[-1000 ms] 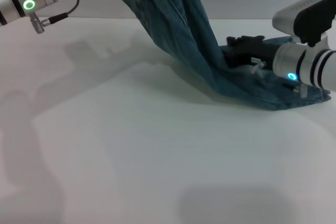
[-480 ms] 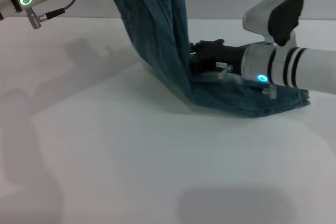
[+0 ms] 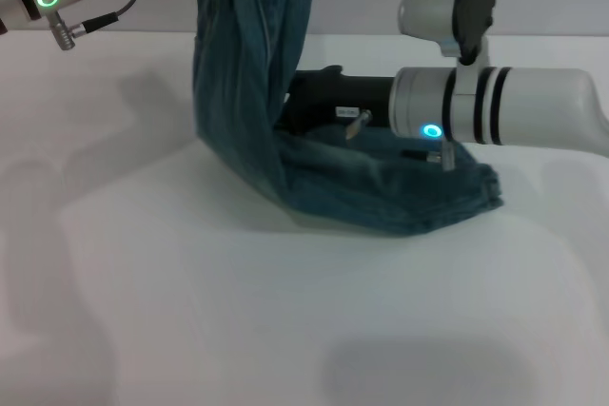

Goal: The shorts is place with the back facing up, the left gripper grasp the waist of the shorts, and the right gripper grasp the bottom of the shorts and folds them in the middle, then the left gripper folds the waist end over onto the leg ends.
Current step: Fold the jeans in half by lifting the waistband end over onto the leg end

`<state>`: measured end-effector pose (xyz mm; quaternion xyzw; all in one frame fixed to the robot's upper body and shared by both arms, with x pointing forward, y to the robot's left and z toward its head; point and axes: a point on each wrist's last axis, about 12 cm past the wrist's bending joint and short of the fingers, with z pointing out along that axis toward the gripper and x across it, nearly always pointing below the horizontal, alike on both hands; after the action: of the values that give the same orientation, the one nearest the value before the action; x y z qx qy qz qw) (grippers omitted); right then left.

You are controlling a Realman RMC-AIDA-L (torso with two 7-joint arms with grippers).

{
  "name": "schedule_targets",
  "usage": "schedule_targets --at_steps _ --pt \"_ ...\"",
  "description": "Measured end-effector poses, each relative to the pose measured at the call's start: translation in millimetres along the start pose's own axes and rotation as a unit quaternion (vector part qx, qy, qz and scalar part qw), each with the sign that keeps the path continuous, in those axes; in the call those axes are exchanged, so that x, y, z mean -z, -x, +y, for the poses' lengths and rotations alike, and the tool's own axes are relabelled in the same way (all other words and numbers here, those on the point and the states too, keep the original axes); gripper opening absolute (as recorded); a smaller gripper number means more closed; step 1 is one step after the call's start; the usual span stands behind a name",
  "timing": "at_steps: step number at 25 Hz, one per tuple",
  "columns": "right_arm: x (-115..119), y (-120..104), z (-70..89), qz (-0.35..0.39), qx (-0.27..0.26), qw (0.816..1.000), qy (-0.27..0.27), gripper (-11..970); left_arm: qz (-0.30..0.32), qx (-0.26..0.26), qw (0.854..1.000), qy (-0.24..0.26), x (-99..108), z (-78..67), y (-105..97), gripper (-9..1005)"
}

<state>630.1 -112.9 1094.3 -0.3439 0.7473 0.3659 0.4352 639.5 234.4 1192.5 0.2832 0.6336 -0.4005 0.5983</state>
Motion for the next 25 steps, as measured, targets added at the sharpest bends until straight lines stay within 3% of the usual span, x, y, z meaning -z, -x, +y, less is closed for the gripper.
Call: schedule_targets --at_steps 6,11,20,25 --pt "-5.6 3.7 6.3 0.002 0.0 1.0 0.016 517 0.001 0.001 1.0 0.001 1.4 0.0 -1.5 13" --pt "0.3 -3.7 1.9 0.004 -0.012 1.0 0.005 518 0.006 0.004 1.0 0.0 2.7 -0.9 -5.3 11" --pt "39.7 -30.8 -28.4 -0.01 -0.028 0.997 -0.073 518 0.016 0.014 1.0 0.0 10.1 -3.0 -16.3 8" --pt "73.1 -37.9 -57.1 -0.031 -0.029 0.985 -0.167 517 0.018 0.019 1.0 -0.014 9.6 -8.2 -20.9 7"
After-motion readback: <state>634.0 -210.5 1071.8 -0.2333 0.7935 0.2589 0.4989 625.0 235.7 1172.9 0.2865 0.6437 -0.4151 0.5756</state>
